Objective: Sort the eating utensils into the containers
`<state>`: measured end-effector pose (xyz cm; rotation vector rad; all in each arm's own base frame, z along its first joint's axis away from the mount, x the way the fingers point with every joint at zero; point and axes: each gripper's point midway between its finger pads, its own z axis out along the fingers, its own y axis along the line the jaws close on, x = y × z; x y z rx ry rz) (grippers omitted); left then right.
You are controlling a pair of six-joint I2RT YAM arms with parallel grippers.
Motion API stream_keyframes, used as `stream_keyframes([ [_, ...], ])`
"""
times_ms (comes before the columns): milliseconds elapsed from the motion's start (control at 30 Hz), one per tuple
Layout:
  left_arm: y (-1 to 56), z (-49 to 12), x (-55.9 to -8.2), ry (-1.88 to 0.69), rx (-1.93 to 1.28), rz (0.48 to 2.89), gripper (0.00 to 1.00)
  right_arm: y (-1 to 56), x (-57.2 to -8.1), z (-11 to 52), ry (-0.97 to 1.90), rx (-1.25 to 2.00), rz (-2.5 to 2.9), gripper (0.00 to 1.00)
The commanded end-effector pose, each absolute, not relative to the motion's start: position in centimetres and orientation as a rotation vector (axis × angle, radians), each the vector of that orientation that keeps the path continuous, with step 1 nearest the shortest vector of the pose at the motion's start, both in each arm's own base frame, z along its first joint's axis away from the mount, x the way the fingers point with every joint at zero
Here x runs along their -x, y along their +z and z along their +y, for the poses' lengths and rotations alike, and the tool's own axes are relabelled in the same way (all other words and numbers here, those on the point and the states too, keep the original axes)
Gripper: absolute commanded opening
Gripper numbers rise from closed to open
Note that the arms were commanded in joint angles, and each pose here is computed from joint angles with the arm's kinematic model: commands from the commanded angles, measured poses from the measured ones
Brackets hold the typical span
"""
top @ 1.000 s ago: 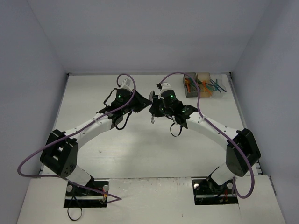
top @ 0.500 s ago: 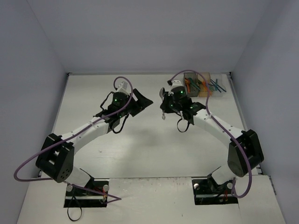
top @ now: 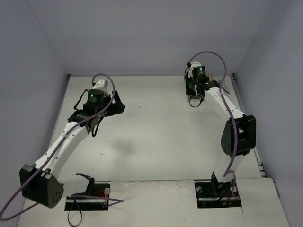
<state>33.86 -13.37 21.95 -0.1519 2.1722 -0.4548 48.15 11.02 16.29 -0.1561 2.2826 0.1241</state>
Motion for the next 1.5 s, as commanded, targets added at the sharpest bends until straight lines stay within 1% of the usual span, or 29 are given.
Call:
stream_keyframes([
  [0, 21.3, -9.2, -30.9, -0.226, -0.027, 2.225, 0.71, 17.7, -52.2, 7.1, 0.008, 0.190, 2.235, 0.00],
  [33, 21.0, -8.9, -30.5, -0.214, -0.039, 2.231, 0.71, 18.2, -53.1, 6.3, -0.002, 0.177, 2.221, 0.00],
  [200, 20.0, -8.0, -28.7, -0.183, -0.054, 2.240, 0.71, 16.6, -55.8, 4.2, -0.038, 0.154, 2.232, 0.00],
  [500, 17.7, -6.9, -27.6, -0.139, -0.002, 2.241, 0.71, 13.4, -58.6, 4.0, -0.048, 0.180, 2.260, 0.00],
  [600, 17.4, -7.0, -27.8, -0.137, -0.002, 2.247, 0.71, 12.4, -59.1, 4.1, -0.048, 0.176, 2.272, 0.01],
  [767, 17.3, -7.0, -28.0, -0.138, -0.010, 2.246, 0.71, 12.0, -59.9, 3.7, -0.067, 0.135, 2.270, 0.08],
  [800, 17.3, -7.1, -27.9, -0.138, -0.012, 2.247, 0.71, 12.1, -60.0, 3.7, -0.068, 0.128, 2.266, 0.10],
  [967, 17.3, -7.1, -27.9, -0.142, -0.011, 2.244, 0.71, 13.5, -60.3, 3.5, -0.070, 0.098, 2.239, 0.27],
  [1033, 17.4, -7.1, -27.9, -0.146, -0.012, 2.241, 0.71, 14.2, -60.2, 3.5, -0.068, 0.093, 2.229, 0.31],
  [1100, 17.5, -7.2, -27.9, -0.148, -0.012, 2.236, 0.71, 16.1, -59.9, 3.5, -0.065, 0.089, 2.198, 0.34],
  [1167, 17.6, -7.1, -27.9, -0.144, -0.010, 2.234, 0.71, 17.5, -59.3, 2.8, -0.105, 0.064, 2.179, 0.39],
  [1200, 17.6, -7.1, -27.9, -0.143, -0.011, 2.231, 0.71, 19.1, -59.0, 2.6, -0.111, 0.052, 2.154, 0.43],
  [1300, 18.0, -6.9, -27.9, -0.138, -0.007, 2.219, 0.71, 21.9, -57.0, 2.1, -0.125, 0.030, 2.119, 0.51],
  [1367, 18.4, -6.8, -27.8, -0.133, -0.005, 2.207, 0.71, 24.3, -55.2, 1.6, -0.129, 0.007, 2.085, 0.54],
  [1400, 18.5, -6.6, -27.8, -0.126, -0.002, 2.201, 0.71, 27.4, -53.7, 1.3, -0.123, -0.010, 2.032, 0.57],
  [1467, 19.0, -6.2, -27.6, -0.108, 0.006, 2.185, 0.71, 30.3, -50.8, 0.6, -0.129, -0.042, 1.981, 0.60],
])
